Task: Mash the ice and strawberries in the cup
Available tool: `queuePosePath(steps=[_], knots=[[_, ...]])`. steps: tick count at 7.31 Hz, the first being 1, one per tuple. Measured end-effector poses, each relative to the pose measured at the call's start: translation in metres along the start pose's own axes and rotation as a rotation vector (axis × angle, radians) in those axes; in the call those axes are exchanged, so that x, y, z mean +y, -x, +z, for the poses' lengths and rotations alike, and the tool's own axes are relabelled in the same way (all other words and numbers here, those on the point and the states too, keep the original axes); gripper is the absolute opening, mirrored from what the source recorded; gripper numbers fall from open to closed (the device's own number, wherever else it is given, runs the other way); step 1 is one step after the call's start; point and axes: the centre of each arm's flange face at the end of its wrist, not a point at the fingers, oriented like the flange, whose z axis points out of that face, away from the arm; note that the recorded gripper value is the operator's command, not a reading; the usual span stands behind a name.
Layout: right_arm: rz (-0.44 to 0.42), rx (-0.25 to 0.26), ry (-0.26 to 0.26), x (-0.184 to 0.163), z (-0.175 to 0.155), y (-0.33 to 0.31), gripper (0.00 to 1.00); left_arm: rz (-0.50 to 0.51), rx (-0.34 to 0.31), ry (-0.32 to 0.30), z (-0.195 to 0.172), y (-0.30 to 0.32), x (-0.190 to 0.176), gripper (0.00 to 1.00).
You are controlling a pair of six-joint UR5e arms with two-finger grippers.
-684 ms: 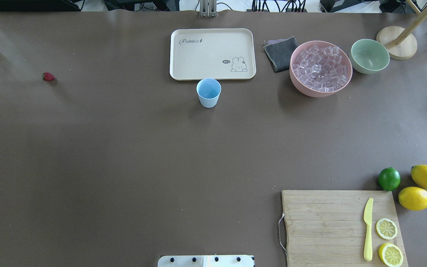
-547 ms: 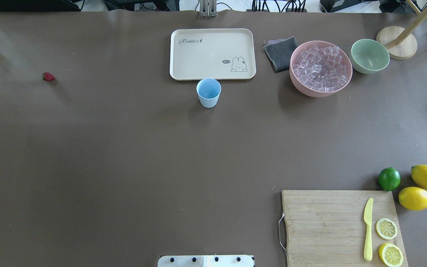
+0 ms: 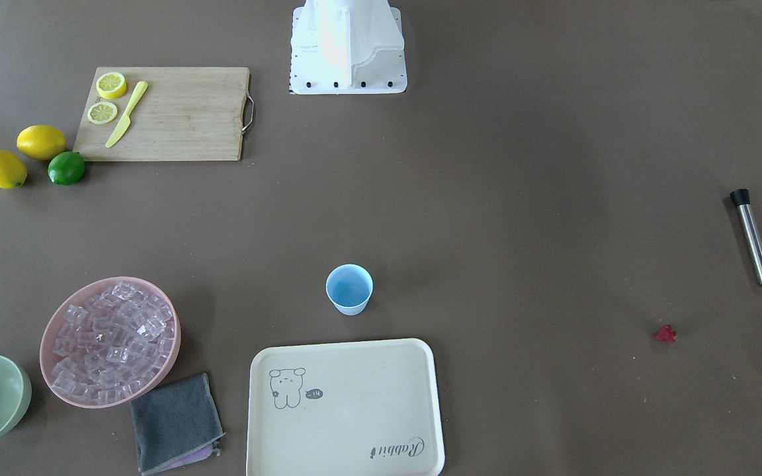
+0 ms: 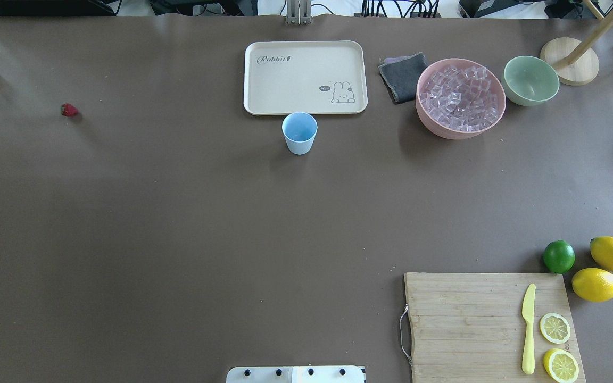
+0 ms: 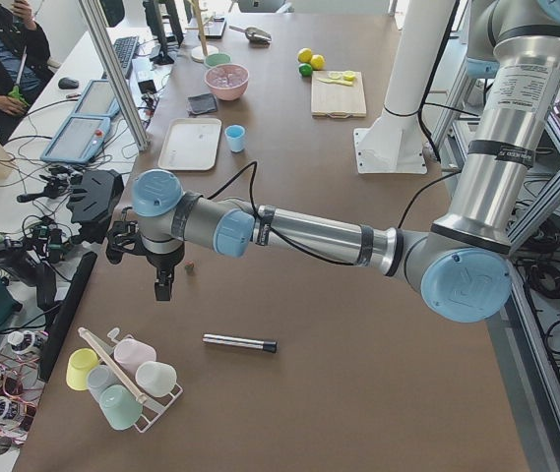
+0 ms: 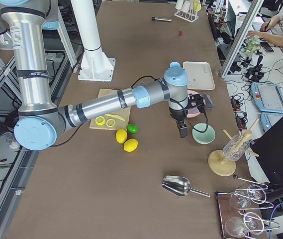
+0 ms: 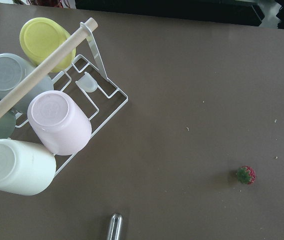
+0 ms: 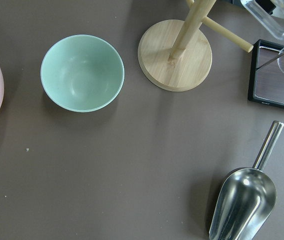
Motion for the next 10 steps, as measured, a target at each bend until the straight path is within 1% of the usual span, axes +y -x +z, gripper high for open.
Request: queuePosePath(steps=[3,6,9,10], knots=[[-0.004,-0.006,-0.003,-0.002,-0.002,0.002,1.0,-0.014,0.003,0.008,0.004,0.004,0.002,0.98],[-0.009,-0.011,-0.008,-0.012,-0.005,0.007,1.0,-0.008,0.003,0.003,0.001,0.0,-0.001,0.98],[-0.013,-0.019,-0.012,-0.015,-0.007,0.011,1.0,0.029,0.011,-0.023,-0.001,-0.003,0.001,0.98],[-0.019,-0.021,-0.021,-0.018,-0.01,0.014,1.0,0.043,0.015,-0.034,-0.003,-0.007,0.0,0.98]])
